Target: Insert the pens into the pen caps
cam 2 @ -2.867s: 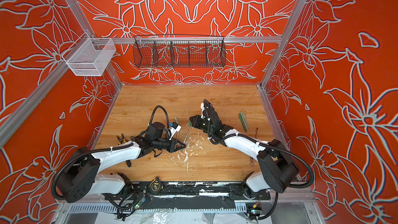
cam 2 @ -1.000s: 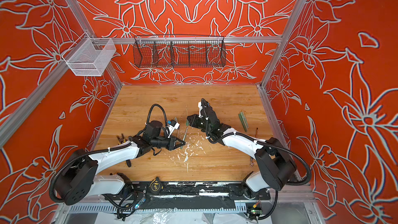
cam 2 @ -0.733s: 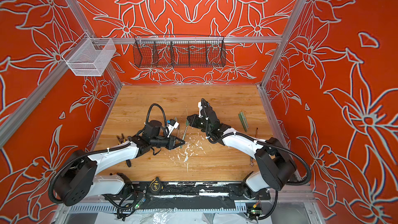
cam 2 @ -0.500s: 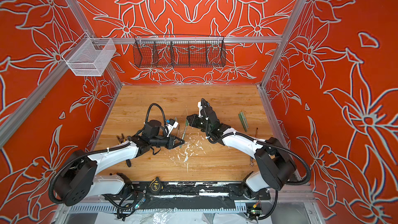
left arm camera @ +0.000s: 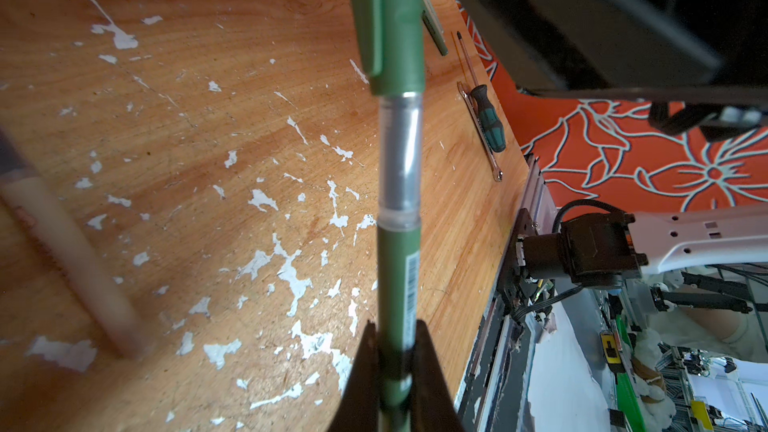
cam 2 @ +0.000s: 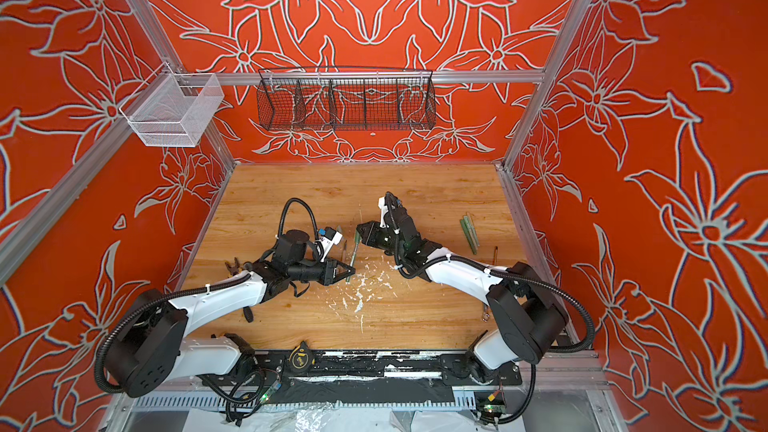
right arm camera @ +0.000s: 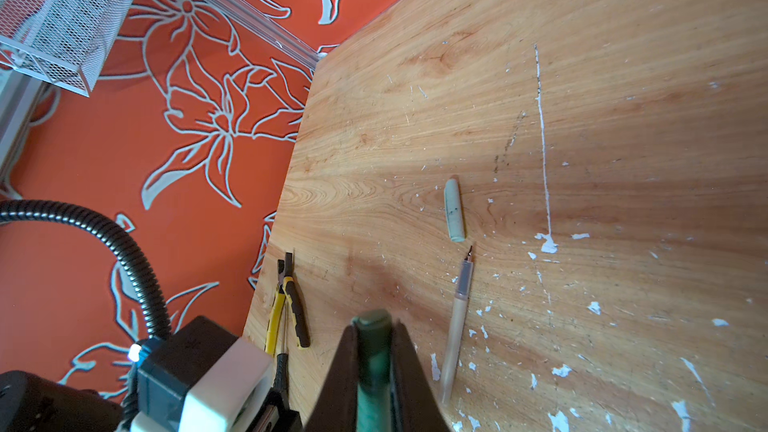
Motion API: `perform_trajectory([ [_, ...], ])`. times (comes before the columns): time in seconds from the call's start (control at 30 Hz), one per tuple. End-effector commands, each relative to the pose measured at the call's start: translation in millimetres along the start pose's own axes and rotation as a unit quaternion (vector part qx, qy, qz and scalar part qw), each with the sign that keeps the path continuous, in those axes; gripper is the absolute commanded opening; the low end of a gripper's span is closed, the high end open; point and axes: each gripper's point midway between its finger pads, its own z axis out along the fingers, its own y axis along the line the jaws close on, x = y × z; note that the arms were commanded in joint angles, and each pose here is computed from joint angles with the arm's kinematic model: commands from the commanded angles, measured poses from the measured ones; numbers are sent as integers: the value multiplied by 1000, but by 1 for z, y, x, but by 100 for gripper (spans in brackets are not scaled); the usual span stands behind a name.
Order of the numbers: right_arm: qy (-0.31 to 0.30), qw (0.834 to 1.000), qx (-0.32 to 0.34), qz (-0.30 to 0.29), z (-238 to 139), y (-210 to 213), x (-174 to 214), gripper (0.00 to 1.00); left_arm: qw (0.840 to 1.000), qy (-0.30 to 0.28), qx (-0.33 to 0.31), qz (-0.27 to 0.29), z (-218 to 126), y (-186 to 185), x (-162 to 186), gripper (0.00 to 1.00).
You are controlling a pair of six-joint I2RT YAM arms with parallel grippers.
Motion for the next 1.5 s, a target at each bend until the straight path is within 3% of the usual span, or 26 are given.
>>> perform_trajectory([
  [0.0, 11, 1000, -5, 5, 4, 0, 11, 10, 999, -21, 17, 18, -5, -10, -14, 0],
  [0.63, 18, 1000, -21, 3, -20, 6, 42, 11, 996, -68, 33, 42, -21, -23, -37, 0],
  [1.07, -46, 996, -37, -66, -88, 37, -5, 61, 988, -60, 123, 73, -27, -57, -27, 0],
  [1.2, -35, 994, -58, -90, -99, 48, -5, 67, 982, -45, 160, 87, -25, -71, -21, 0],
  [1.47, 18, 984, -117, -135, -99, 73, 10, 68, 966, -22, 230, 113, -26, -99, -11, 0],
])
